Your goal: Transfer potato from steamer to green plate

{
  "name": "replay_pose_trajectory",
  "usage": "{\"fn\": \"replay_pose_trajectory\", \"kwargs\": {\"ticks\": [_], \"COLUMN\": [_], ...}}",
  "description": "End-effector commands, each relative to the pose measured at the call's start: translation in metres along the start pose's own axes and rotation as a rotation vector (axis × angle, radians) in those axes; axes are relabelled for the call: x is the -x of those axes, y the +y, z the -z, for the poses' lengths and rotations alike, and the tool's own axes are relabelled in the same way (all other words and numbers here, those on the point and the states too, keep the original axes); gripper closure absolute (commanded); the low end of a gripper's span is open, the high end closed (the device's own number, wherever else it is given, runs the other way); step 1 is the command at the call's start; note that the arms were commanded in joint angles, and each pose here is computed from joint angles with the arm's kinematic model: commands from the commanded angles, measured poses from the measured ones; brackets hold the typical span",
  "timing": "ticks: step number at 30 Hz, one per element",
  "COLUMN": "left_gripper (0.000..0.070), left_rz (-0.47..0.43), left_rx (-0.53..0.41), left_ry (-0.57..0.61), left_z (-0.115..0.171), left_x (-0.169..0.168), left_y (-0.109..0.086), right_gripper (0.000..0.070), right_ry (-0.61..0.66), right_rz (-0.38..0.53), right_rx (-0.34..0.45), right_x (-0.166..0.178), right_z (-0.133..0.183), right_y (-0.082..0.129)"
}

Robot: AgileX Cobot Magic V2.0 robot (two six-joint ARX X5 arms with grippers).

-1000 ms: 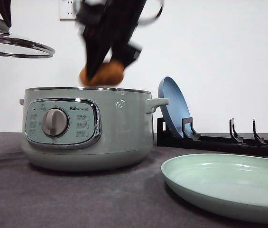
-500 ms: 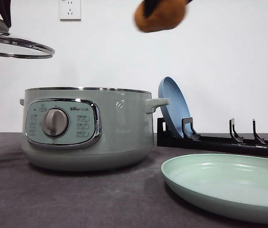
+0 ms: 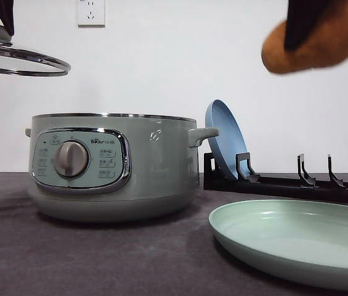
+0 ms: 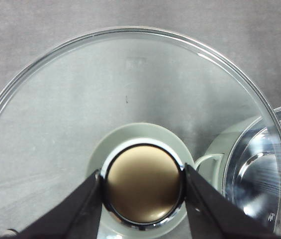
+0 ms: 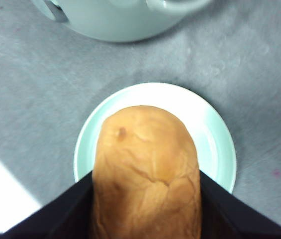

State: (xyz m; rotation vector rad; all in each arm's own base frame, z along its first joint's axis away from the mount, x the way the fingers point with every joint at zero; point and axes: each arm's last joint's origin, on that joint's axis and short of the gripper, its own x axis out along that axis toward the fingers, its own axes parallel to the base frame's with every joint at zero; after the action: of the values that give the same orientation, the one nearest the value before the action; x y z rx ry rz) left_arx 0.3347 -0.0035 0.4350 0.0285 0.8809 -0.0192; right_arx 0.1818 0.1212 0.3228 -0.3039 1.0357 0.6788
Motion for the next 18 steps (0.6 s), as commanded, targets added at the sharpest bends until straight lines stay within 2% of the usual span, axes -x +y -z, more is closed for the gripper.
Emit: {"fn": "replay_pose_trajectory", "kwargs": {"ticks": [1,6,11,18], "left_gripper": [0.0700,0.0700,0.0700,0.0700], "left_rz": [0.000,0.000,0.001,0.001], "left_rx": [0.003,0.003,0.004,0.005], "left_ry": [-0.078,-0.076,-0.074,-0.073], "left_z": [-0.006,-0.006,-0.006,-0.006], "left_x": [0.014,0.014,0.014,0.014], "left_y": [0.000,0.000,-0.001,-0.001], "right_gripper": [0.0507,0.0507,0.0507,0.0507], "right_ry": [0.007,0.043,0.026,0.008], "right_rz": [-0.003,-0.011,-0.008,-0.006], "right_rx": [-0.043,-0.099,-0.159,-0.193], "right_x": [-0.012,-0.051,-0.088,-0.112], "right_z": [0.004,0.027,0.051,0.071], "right_y": [0.000,-0.003,-0.006,-0.008]}}
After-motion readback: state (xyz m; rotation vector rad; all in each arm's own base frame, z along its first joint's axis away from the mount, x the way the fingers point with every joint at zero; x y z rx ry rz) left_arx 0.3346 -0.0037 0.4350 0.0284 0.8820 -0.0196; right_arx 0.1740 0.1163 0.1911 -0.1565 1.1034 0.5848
